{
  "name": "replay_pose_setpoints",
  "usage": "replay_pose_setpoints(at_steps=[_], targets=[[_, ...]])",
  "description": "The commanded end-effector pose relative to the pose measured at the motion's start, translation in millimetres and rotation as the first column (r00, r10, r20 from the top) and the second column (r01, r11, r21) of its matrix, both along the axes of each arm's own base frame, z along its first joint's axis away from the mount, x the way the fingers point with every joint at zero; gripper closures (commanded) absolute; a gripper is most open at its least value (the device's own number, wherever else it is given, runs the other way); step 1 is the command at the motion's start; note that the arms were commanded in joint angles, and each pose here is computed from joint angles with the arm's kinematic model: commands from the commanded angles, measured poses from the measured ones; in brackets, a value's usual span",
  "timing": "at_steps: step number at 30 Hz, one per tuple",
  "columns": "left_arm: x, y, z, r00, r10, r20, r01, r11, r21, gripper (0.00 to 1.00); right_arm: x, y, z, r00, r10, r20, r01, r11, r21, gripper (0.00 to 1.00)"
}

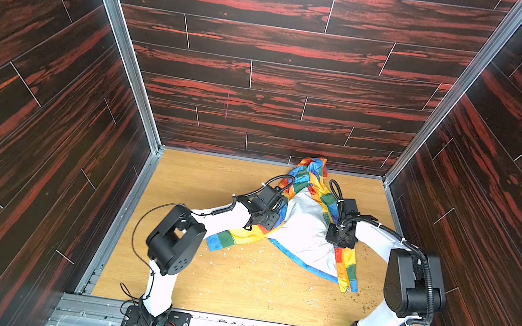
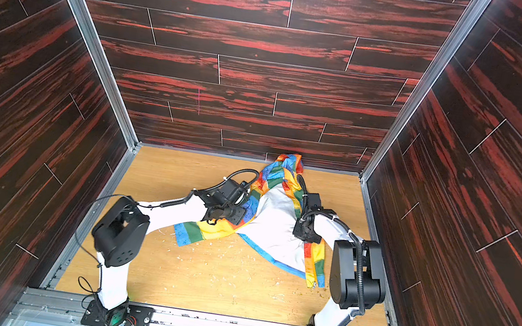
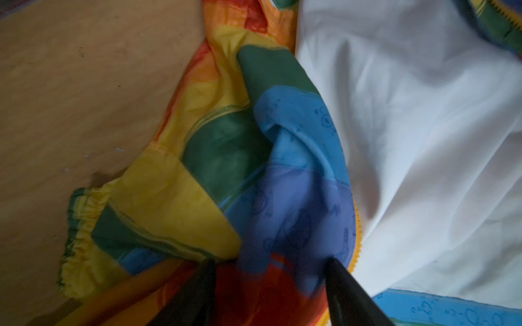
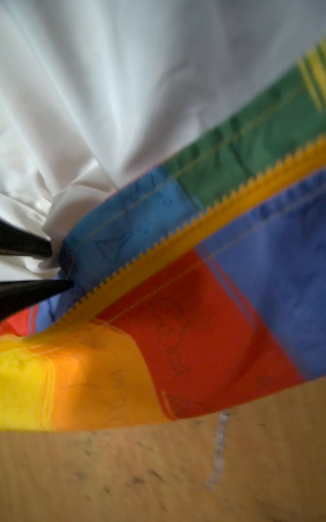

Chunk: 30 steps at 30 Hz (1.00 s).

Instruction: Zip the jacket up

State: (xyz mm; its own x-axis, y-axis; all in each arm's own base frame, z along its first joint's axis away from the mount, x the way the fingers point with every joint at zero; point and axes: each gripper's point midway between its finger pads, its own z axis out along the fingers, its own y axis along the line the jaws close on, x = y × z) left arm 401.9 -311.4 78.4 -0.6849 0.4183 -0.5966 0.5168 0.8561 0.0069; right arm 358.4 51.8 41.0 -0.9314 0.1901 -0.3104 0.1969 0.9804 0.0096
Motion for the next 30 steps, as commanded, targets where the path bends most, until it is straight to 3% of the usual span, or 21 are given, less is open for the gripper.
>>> replay_pose_setpoints(at_steps=[1, 3, 6, 8, 14, 17, 19, 21, 25, 28, 30], targets=[[-3, -16, 3, 0.996, -0.091, -0.013, 0.091, 0.996, 0.023, 0.36, 6, 2, 17, 0.999, 0.003, 0.037, -0.004, 1.000, 0.003, 0.97], [0, -20, -1, 0.995, -0.098, -0.026, 0.099, 0.995, 0.026, 0.45, 8, 6, 29, 0.998, 0.012, 0.064, -0.014, 0.999, 0.032, 1.00], [8, -24, 4, 0.997, -0.081, -0.013, 0.081, 0.997, 0.017, 0.81, 8, 22, 50, 0.994, 0.043, 0.104, -0.053, 0.995, 0.090, 1.00], [12, -27, 15, 0.997, -0.070, 0.009, 0.070, 0.998, -0.003, 0.98, 8, 32, 62, 0.991, 0.070, 0.116, -0.082, 0.990, 0.110, 1.00], [30, -18, 67, 0.994, 0.048, 0.100, -0.038, 0.994, -0.098, 1.00, 4, 86, 72, 0.972, 0.207, 0.112, -0.224, 0.960, 0.170, 1.00], [40, 2, 96, 0.987, 0.145, 0.071, -0.124, 0.963, -0.238, 1.00, 4, 116, 64, 0.961, 0.263, 0.086, -0.275, 0.942, 0.193, 1.00], [49, 23, 110, 0.972, 0.233, 0.021, -0.210, 0.909, -0.360, 1.00, 6, 135, 56, 0.959, 0.276, 0.073, -0.285, 0.931, 0.227, 1.00], [62, 48, 118, 0.943, 0.332, -0.034, -0.306, 0.823, -0.478, 1.00, 10, 144, 51, 0.963, 0.262, 0.062, -0.269, 0.926, 0.265, 0.97], [93, 100, 102, 0.855, 0.478, -0.200, -0.490, 0.618, -0.615, 1.00, 17, 160, 56, 0.966, 0.241, 0.090, -0.258, 0.902, 0.345, 0.70], [114, 117, 79, 0.828, 0.491, -0.272, -0.539, 0.560, -0.629, 1.00, 17, 164, 66, 0.965, 0.235, 0.115, -0.262, 0.889, 0.376, 0.55], [123, 127, 66, 0.805, 0.513, -0.299, -0.574, 0.547, -0.609, 1.00, 14, 163, 74, 0.964, 0.229, 0.133, -0.263, 0.886, 0.382, 0.48]])
